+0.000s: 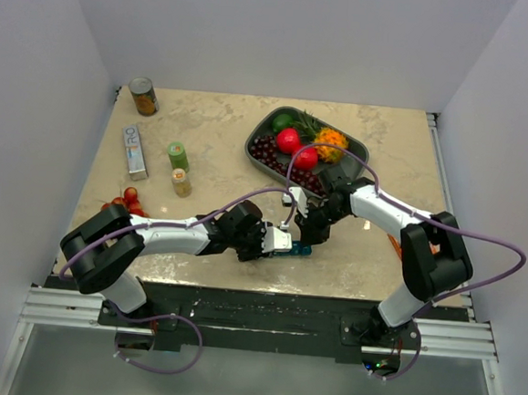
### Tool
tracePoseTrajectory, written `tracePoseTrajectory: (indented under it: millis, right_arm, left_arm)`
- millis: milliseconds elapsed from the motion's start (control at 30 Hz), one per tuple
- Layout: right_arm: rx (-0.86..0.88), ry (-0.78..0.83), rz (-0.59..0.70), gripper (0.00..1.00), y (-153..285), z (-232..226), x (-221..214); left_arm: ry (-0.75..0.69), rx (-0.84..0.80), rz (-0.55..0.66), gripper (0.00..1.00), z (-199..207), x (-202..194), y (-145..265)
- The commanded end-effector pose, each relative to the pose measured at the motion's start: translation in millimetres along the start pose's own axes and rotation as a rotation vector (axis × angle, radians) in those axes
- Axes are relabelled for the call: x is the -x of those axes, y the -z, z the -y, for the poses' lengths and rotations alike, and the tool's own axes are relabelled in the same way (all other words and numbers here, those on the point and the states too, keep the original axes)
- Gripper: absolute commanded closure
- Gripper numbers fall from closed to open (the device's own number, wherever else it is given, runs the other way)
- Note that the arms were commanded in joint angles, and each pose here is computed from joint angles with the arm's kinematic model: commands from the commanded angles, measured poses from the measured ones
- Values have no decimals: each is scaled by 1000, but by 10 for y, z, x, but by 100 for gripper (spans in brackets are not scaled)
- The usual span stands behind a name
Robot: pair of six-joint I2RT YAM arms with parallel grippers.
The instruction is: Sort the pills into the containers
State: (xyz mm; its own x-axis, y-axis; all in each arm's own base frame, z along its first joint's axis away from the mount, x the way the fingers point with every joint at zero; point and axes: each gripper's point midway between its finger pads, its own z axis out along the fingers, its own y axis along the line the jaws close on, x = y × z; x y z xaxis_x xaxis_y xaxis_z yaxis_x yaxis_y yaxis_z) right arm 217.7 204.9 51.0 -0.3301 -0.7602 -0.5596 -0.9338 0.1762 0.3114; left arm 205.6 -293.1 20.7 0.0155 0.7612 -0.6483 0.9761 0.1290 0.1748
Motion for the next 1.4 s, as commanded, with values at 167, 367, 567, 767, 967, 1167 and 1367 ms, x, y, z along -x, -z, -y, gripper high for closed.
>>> tracePoseTrajectory:
  millis: [167,367,567,767,967,1167,1367]
  right_arm:
    - [6,-3,-3,85,-32,-2,-10]
    - [8,-5,-1,86,-36,-3,-7]
    - [5,1,4,86,-22,-4,12]
    - [-8,-12,-8,86,-52,28,-26]
    - [-25,-39,-45,86,-112,83,-107]
    - [-1,-20,-29,87,-109,20,-30]
    - [18,47,66,87,84,-93,297]
  left_arm:
    - [18,-21,-24,100,73,-70,-15]
    - [19,-22,-27,100,73,-72,-19]
    - [19,-22,-27,100,74,-71,-15]
    - [21,-21,-24,100,68,-58,-15]
    - [27,-20,-23,100,64,-49,-17]
    - [28,-20,-23,100,63,-46,-20]
    - [31,-27,-30,100,79,-65,-23]
